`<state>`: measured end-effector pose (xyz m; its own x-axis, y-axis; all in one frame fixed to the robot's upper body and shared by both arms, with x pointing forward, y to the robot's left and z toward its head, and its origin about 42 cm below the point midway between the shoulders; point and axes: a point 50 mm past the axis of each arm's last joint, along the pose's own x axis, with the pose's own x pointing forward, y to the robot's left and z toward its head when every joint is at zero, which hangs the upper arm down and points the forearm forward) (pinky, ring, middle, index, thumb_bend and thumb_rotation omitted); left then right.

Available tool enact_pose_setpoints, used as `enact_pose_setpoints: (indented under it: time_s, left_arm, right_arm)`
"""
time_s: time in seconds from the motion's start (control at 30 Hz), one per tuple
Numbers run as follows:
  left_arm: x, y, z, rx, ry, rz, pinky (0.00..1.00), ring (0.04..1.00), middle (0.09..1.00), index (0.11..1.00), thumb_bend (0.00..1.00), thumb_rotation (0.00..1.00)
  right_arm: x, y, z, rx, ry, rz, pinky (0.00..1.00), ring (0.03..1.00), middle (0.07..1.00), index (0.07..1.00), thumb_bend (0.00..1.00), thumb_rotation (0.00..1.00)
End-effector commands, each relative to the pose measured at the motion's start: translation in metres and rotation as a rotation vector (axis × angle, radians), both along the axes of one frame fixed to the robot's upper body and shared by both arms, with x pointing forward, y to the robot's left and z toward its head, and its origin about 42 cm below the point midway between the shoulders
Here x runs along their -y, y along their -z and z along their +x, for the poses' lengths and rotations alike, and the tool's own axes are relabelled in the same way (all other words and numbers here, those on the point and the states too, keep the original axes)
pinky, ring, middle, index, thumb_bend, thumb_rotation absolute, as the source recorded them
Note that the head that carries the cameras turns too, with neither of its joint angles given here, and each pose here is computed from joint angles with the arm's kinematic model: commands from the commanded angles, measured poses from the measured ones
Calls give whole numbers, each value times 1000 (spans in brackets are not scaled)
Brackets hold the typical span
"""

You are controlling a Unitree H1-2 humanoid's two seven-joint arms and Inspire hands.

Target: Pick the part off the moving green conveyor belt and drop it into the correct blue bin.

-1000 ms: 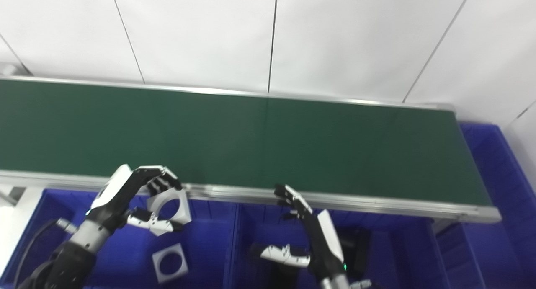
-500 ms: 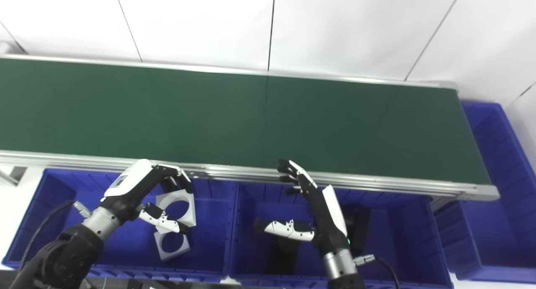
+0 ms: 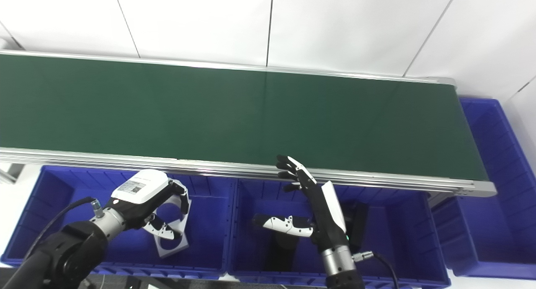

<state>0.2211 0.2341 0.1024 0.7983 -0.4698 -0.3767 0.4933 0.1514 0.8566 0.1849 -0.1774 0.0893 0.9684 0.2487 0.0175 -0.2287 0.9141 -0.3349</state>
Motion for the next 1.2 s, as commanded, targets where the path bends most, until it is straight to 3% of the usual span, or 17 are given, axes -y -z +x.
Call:
enact_pose_setpoints:
  time_s: [0.0,0.03,0.2,0.37,0.5,0.7,0.83,1.17]
  left_arm:
    - [-3,-17,4,43,24,-37,809,737,735,702,756,378]
    - [-4,-18,3,34,23,-52,813,766,776,761,806,391]
    - [-9,-19,-5,16,-23,-236,776,829,877,871,929,333]
    - [-10,-19,-10,-24,-70,-474,709,835,886,878,948,304]
    - [-8,-13,-14,-45,-143,-697,715,848,894,878,950,362]
    - [-7,0,-18,-14,-236,-940,731,818,872,887,931,394]
    - [-11,8,-20,-10,-276,-1030,780,825,887,916,890,366]
    - [-14,17,-24,-9,-325,-1136,788,827,878,925,909,372]
  right_arm:
    - [-2,-13,3,44,8,16,635,766,821,853,812,384]
    - [-2,-13,3,44,7,16,636,768,822,856,809,383]
    - [-3,-14,2,36,6,16,640,768,822,857,812,367]
    - [-3,-15,1,30,7,22,643,769,819,854,820,362]
    - [-3,-14,-1,24,8,15,646,775,826,855,819,355]
    - [-3,-14,-3,11,-2,3,649,773,829,859,814,371]
    - [-4,-14,-4,13,-1,2,647,773,828,859,806,365]
    - [-6,-13,-4,21,-2,-24,659,776,828,870,803,384]
